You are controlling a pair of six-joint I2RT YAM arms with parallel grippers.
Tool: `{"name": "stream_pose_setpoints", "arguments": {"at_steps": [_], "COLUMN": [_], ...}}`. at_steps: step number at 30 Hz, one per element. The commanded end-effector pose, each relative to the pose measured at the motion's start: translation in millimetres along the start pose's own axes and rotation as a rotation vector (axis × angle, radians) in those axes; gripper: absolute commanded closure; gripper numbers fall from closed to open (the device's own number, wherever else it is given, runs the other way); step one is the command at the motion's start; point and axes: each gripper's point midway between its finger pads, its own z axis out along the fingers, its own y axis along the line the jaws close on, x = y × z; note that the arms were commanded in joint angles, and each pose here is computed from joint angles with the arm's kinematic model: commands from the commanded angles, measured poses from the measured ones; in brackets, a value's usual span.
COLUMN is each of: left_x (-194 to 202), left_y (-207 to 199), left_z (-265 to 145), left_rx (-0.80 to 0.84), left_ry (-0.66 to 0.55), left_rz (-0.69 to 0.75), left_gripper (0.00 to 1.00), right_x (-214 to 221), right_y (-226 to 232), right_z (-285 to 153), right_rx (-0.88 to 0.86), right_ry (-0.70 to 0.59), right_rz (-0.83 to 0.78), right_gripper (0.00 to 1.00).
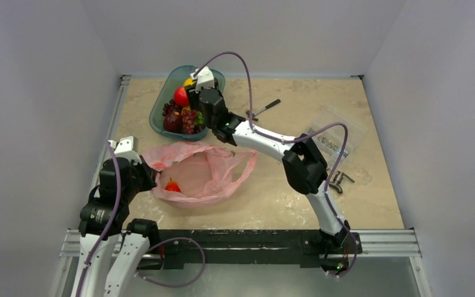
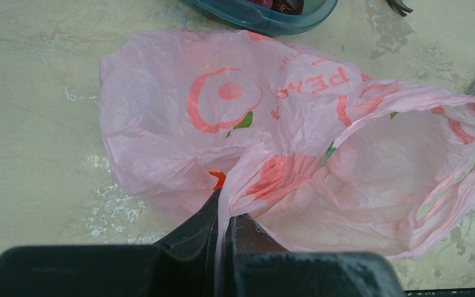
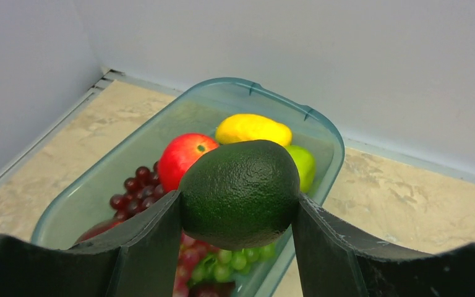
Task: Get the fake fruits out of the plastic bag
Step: Place the fake fruit in the bin, then adjust the plastic bag at the center of the board.
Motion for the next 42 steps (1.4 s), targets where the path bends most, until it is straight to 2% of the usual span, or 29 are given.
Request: {"name": "stream_pose_setpoints", "arguments": {"at_steps": [1, 5, 7, 16, 20, 24, 27, 36, 42], "left_x": [-9, -10, -9, -8, -9, -9, -9, -9, -8], "left_y": [0, 0, 0, -1, -1, -1, -2, 0, 0], "left_z": [0, 0, 1, 2, 2, 2, 2, 1, 2], "left_rx": [-0.005, -0.007, -0.007, -0.002, -0.001, -0.001, 0.002, -0.004, -0.006], "left_ry": [-0.038, -0.039, -0.036, -0.027, -0.028, -0.030, -0.029, -0.033, -0.029], "left_rz": [-0.007, -0.007, -0.007, -0.004, -0.004, -0.004, -0.004, -0.006, -0.007], "left_gripper": [1.00, 1.00, 1.00, 1.00, 1.00, 1.00, 1.00, 1.00, 1.00], "right_x": [-28, -29, -28, -9, -1, 10, 9, -33, -52], "right_y": [-17, -22, -24, -16, -15, -19, -20, -36, -42], "right_z": [36, 70, 83, 127, 135, 139, 137, 113, 62], "right_rx": [0.005, -0.042, -0.055, -0.114, -0.111, -0.092, -0.092, -0.059, -0.075], "right_ry": [-0.051, -0.066, -0.081, -0.158, -0.206, -0.195, -0.177, -0.120, -0.003], "right_rz": [0.155, 0.275, 0.316, 0.428, 0.437, 0.404, 0.365, 0.290, 0.329], "right_gripper": [1.00, 0.99, 0.95, 0.89, 0.67, 0.28, 0.03, 0.01, 0.01]}}
